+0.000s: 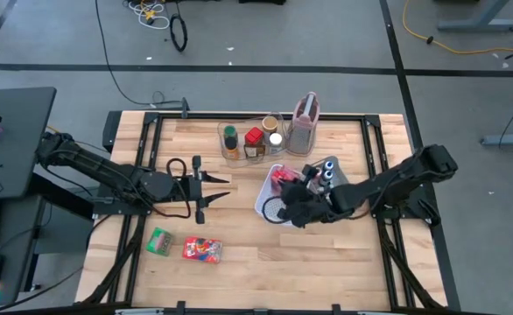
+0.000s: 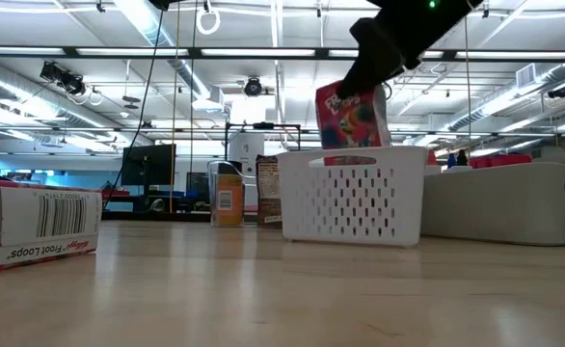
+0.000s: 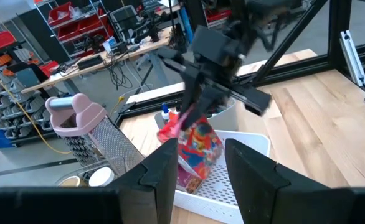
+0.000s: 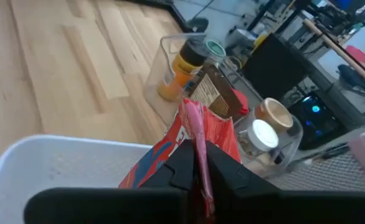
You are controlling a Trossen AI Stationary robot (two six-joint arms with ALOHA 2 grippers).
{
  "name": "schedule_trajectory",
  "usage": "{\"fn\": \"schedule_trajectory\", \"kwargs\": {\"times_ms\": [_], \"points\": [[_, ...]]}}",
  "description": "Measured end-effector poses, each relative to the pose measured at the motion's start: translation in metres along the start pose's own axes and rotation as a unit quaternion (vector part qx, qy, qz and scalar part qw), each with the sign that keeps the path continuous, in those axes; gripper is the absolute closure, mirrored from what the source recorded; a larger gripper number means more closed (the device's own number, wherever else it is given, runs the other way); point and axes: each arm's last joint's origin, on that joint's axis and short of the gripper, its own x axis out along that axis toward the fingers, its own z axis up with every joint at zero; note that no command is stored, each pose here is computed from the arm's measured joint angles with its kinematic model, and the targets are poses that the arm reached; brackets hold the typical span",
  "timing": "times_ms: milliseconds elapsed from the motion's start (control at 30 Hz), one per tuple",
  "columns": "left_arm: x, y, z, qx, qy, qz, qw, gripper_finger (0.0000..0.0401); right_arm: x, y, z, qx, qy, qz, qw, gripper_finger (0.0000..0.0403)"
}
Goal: Pick & Place Kitchen Items
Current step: Put the red cereal box into the white bin, then put the green cereal box into the white bin
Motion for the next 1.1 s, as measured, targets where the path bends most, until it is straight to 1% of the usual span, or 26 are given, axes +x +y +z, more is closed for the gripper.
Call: {"fn": "schedule_trajectory", "kwargs": {"times_ms": [133, 300, 400, 500, 600, 767, 867, 1000, 1100], "points": [[0.000, 0.000, 0.001, -0.002, -0.004, 0.001, 1.000, 0.0259, 0.006, 0.008, -0.017, 0.021, -0.018, -0.002, 1.000, 0.0374], [0.000, 0.001, 0.003, -0.009, -0.015, 0.003, 1.000, 0.0259, 0.020, 0.006, -0.040, 0.041, -0.023, -0.019, 0.999, 0.0360], [0.000, 0.001, 0.003, -0.009, -0.015, 0.003, 1.000, 0.0259, 0.026, 0.005, -0.050, 0.053, -0.030, -0.023, 0.998, 0.0345], [0.000, 0.001, 0.003, -0.010, -0.016, 0.003, 1.000, 0.0259, 0.029, 0.004, -0.053, 0.061, -0.047, -0.025, 0.997, 0.0323], [0.000, 0.001, 0.003, -0.009, -0.016, 0.003, 1.000, 0.0259, 0.030, 0.004, -0.052, 0.053, -0.058, -0.027, 0.997, 0.0294], [0.000, 0.001, 0.003, -0.010, -0.015, 0.003, 1.000, 0.0259, 0.029, 0.003, -0.044, 0.060, -0.084, -0.042, 0.994, 0.0246], [0.000, 0.001, 0.003, -0.009, -0.015, 0.003, 1.000, 0.0259, 0.027, 0.002, -0.037, 0.057, -0.104, -0.043, 0.992, 0.0223], [0.000, 0.001, 0.003, -0.023, -0.015, 0.002, 1.000, 0.0259, 0.025, 0.001, -0.028, 0.065, -0.138, -0.037, 0.988, 0.0206], [0.000, 0.001, 0.003, -0.045, -0.014, 0.002, 0.999, 0.0259, 0.022, 0.000, -0.019, 0.095, -0.173, -0.007, 0.980, 0.0203]]}}
